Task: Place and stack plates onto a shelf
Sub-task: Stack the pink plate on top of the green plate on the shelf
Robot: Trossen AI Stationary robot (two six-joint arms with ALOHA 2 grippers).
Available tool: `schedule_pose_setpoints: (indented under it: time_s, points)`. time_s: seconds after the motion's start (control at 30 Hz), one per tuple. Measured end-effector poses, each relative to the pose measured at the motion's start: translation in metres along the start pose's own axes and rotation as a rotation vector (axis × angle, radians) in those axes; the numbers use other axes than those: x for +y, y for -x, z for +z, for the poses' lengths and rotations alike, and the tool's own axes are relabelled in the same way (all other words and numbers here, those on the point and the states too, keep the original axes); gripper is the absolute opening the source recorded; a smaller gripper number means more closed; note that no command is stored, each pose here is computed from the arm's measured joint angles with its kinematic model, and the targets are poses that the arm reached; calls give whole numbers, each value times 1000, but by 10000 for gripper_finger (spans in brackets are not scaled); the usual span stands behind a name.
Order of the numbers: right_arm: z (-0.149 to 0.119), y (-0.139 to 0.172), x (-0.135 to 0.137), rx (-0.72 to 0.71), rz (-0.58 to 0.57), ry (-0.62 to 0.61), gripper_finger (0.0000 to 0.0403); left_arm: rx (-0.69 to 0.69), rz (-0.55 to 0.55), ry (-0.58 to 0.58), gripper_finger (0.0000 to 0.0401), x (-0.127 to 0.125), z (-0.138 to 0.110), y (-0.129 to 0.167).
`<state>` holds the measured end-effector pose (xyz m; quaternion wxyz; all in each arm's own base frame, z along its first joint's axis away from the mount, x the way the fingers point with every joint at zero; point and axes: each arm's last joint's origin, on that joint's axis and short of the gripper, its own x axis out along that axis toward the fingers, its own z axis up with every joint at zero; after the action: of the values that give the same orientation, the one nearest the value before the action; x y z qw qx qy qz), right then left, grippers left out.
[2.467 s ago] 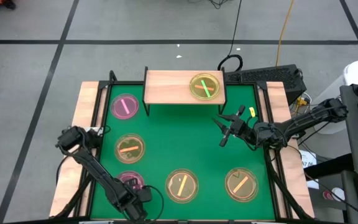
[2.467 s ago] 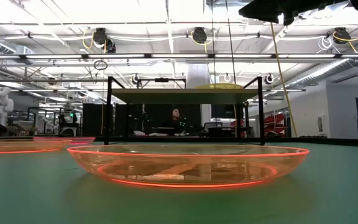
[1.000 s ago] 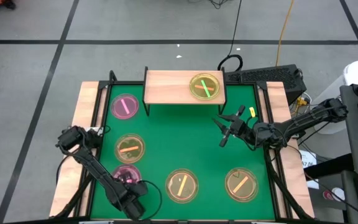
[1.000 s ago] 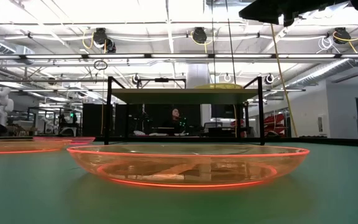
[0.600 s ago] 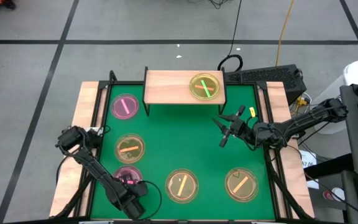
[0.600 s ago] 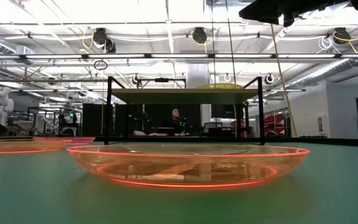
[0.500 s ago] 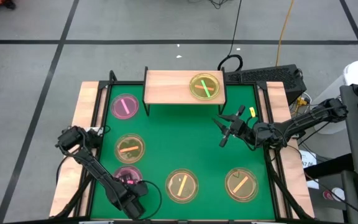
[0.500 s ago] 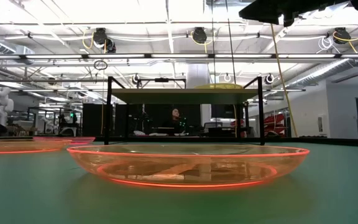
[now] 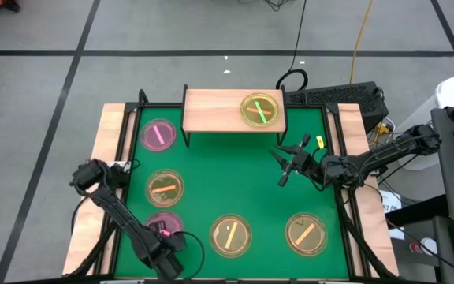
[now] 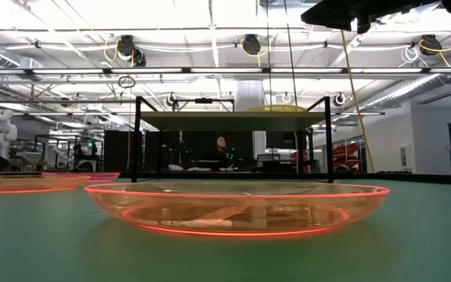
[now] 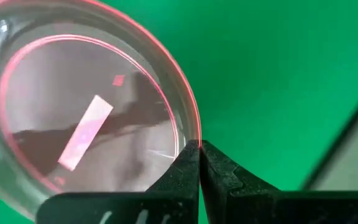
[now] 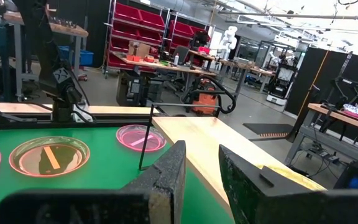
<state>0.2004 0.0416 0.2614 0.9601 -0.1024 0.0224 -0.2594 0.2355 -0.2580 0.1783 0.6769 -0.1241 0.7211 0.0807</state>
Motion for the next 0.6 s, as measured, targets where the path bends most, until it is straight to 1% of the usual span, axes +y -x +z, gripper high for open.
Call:
schedule_pose_setpoints:
  time_s: [0.2,0.33,0.4,0.5,0.6]
  points:
    - [0,0,0,0,0,0,82,-139,-33,-39,2,-4,3,45]
    - [0,0,0,0,0,0,82,-325,-33,-67,2,-2,4,73]
    - [0,0,0,0,0,0,82,-398,-12,-85,2,0,5,81]
    - [0,0,0,1,0,0,82,-472,40,-135,2,4,7,85]
    - [0,0,0,0,0,1,82,-533,141,-226,1,9,12,87]
